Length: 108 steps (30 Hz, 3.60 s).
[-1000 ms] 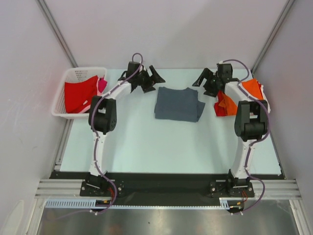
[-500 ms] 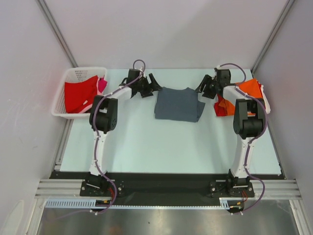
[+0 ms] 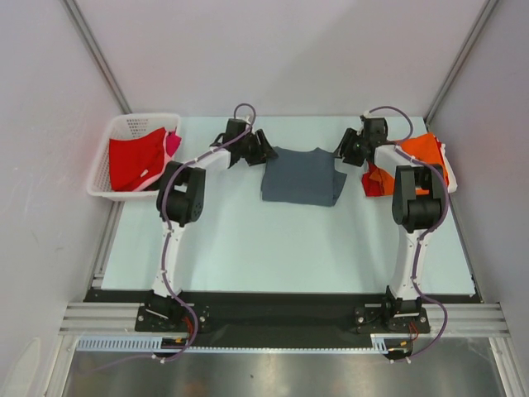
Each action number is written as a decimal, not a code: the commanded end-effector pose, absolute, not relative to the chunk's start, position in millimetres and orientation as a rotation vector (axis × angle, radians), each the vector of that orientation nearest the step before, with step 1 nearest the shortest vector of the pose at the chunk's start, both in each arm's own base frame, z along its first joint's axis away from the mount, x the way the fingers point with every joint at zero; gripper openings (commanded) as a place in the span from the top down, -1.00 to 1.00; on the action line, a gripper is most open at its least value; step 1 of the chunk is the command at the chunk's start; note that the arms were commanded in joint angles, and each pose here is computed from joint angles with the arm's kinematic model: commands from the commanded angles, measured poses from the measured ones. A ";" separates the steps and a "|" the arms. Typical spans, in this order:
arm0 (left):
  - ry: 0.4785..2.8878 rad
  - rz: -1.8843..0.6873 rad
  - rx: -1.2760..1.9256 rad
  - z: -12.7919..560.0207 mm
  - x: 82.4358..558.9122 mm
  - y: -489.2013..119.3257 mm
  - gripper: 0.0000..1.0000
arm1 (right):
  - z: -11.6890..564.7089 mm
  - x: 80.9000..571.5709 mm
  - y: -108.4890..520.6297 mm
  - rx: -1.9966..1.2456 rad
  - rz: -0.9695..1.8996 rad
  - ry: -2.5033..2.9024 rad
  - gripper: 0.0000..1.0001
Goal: Fold and stack the t-shirts
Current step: Fold the tshirt
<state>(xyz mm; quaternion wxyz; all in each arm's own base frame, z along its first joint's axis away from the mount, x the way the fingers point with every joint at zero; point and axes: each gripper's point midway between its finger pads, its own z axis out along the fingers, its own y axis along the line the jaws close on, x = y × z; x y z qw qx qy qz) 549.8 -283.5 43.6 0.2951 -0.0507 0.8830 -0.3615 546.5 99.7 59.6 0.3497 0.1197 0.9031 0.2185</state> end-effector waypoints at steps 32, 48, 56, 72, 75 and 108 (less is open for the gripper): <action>2.316 -1.001 -0.079 62.3 530.6 -257.6 1.00 | 81.3 495.3 36.7 0.167 -0.748 2.413 -0.10; 2.337 -0.985 -0.055 58.7 531.0 -256.4 0.99 | 35.5 478.6 4.5 0.189 -0.961 2.464 0.58; 2.342 -0.982 -0.087 57.5 534.8 -247.8 0.99 | 47.7 479.3 43.6 0.156 -0.792 2.449 1.00; 2.351 -0.978 -0.097 55.9 546.5 -244.9 0.99 | 73.1 493.5 74.7 0.181 -0.562 2.451 0.21; 2.350 -0.980 -0.100 55.1 548.3 -245.4 0.97 | 89.1 500.2 77.6 0.208 -0.444 2.429 0.05; 2.363 -0.940 -0.160 35.5 546.8 -239.8 -0.37 | 17.1 556.2 143.9 0.250 0.730 2.403 -0.17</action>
